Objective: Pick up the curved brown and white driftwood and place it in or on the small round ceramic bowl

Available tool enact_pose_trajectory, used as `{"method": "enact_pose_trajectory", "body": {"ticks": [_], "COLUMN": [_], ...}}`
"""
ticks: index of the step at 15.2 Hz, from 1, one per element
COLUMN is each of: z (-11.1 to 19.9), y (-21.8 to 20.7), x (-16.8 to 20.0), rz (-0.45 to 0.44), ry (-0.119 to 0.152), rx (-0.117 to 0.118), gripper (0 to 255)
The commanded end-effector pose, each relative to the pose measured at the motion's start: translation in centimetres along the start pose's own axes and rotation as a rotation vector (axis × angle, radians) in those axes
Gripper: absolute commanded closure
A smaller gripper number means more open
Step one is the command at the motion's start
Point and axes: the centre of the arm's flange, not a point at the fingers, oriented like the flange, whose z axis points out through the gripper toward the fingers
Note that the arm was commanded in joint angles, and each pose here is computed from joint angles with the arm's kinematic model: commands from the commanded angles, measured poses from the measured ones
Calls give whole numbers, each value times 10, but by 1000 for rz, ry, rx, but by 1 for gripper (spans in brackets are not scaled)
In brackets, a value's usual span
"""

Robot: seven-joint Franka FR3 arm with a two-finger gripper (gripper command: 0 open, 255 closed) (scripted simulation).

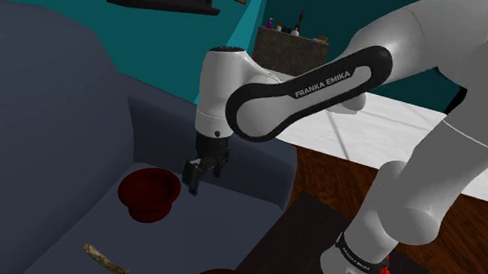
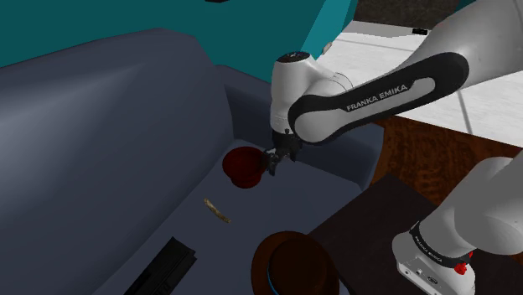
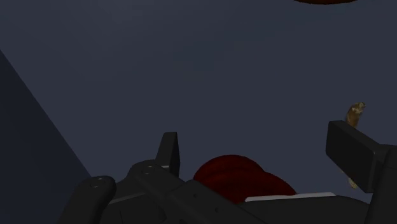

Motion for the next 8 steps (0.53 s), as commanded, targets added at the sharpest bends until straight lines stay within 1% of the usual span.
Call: {"method": "enact_pose_trajectory", "body": {"ticks": [1,8], "z": [15,70], "y": [-21,-88], "x": [8,44], "rz": [-11,-51], "ry": [6,26], "rx": [-5,-26], "gripper": [0,0]}}
